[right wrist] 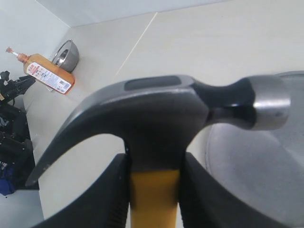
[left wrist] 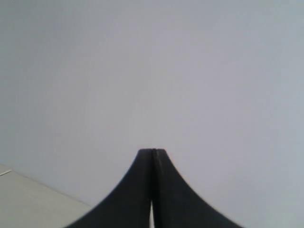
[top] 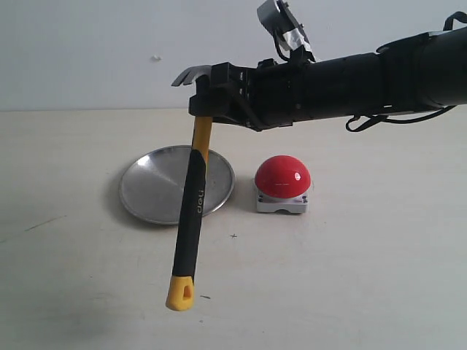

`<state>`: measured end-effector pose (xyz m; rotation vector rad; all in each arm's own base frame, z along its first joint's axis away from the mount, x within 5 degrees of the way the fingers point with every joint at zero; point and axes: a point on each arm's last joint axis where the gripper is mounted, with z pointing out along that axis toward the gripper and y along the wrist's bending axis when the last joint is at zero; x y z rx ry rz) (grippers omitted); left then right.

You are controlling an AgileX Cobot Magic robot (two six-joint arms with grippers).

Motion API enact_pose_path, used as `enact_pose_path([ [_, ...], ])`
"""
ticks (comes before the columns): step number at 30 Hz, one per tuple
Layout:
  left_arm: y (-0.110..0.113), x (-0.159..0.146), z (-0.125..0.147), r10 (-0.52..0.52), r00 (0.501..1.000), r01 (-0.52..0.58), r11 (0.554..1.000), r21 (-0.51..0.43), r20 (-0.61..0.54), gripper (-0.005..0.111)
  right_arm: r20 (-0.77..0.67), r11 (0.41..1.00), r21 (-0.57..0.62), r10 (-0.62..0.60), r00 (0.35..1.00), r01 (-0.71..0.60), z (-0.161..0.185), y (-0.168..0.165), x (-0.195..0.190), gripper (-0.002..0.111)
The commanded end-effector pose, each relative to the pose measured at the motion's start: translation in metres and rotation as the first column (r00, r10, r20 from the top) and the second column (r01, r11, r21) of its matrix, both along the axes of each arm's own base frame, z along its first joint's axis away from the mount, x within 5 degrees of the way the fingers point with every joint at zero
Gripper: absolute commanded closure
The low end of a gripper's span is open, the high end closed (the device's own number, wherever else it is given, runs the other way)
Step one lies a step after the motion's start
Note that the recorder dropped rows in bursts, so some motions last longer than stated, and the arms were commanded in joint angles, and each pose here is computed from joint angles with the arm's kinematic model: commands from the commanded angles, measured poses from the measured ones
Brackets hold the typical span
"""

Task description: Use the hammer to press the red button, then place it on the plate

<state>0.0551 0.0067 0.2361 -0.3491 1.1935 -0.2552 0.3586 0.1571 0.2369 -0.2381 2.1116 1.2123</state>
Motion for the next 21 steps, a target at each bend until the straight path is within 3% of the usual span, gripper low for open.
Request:
enact_pose_path([
  [1,-0.001,-0.003,0.007,-0.021,0.997,0.023,0.999,-0.022,0.08,0.107,0.02,0.999,0.04,-0.003,1.0,0.002,0.01,0.001,-0.001,0.108],
  [4,-0.002,-0.004,0.013,-0.037,0.988,0.043,0.998,-0.037,0.152,0.107,0.02,0.999,0.04,-0.003,1.0,0.002,0.01,0.001,-0.001,0.108],
  [6,-0.002,0.0,0.013,-0.041,0.99,0.042,0.999,-0.006,0.135,0.107,0.02,0.999,0.04,-0.003,1.0,0.002,0.01,0.001,-0.001,0.108],
  [10,-0.006,0.026,0.026,-0.077,0.997,0.08,0.991,0.112,-0.027,0.107,0.018,0.999,0.047,-0.008,1.0,0.007,0.011,0.001,-0.001,0.108],
  [13,-0.009,0.06,0.038,-0.163,0.969,0.187,0.975,0.119,-0.183,0.107,0.018,0.999,0.046,-0.009,1.0,0.009,0.011,0.001,-0.001,0.108],
  [16,-0.015,0.102,0.047,-0.267,0.887,0.342,0.928,0.147,-0.376,0.107,0.018,0.999,0.044,-0.011,1.0,0.011,0.011,0.001,-0.001,0.108],
  [18,-0.017,0.132,0.042,-0.347,0.787,0.445,0.892,0.08,-0.51,0.107,0.018,0.999,0.041,-0.017,1.0,0.016,0.01,0.0,0.0,0.108],
  [19,-0.019,0.146,0.042,-0.383,0.723,0.512,0.856,0.074,-0.575,0.107,0.018,0.999,0.036,-0.023,1.0,0.022,0.01,0.0,0.0,0.108],
  [21,-0.024,0.167,0.035,-0.474,0.596,0.605,0.796,-0.025,-0.648,0.107,0.018,0.999,0.027,-0.038,0.999,0.037,0.009,-0.001,0.001,0.108],
])
